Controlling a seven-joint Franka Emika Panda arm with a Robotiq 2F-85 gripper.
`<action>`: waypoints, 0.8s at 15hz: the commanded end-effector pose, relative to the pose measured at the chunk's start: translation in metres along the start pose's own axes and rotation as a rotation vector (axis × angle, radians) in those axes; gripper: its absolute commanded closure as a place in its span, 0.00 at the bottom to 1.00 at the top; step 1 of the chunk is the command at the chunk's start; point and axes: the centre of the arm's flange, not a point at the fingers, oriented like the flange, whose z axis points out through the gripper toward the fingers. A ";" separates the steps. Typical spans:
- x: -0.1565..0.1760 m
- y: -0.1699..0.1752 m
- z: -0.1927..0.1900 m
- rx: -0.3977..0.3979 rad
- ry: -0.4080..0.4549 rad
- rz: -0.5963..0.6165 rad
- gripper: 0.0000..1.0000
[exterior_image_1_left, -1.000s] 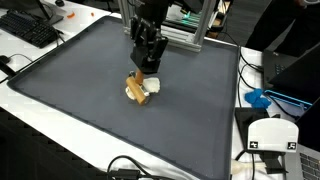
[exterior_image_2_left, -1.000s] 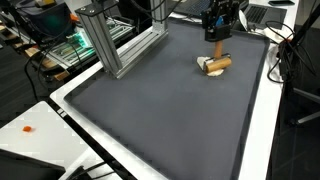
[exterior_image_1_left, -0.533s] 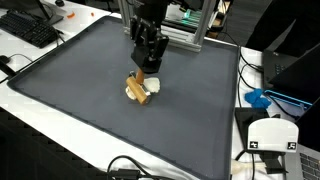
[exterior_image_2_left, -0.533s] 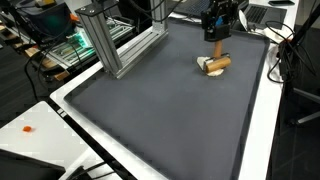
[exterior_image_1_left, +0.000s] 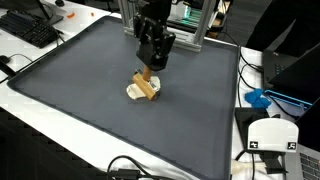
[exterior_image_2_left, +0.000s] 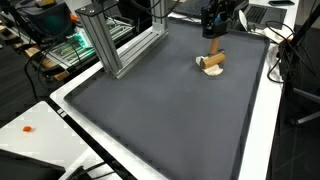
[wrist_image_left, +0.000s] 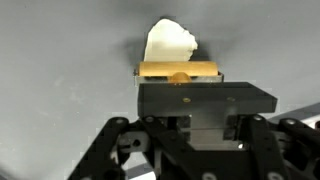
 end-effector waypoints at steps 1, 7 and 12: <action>-0.014 -0.003 0.015 -0.037 -0.082 -0.029 0.71; -0.014 -0.004 0.017 -0.044 -0.094 -0.036 0.67; -0.012 -0.007 0.019 -0.048 -0.091 -0.038 0.68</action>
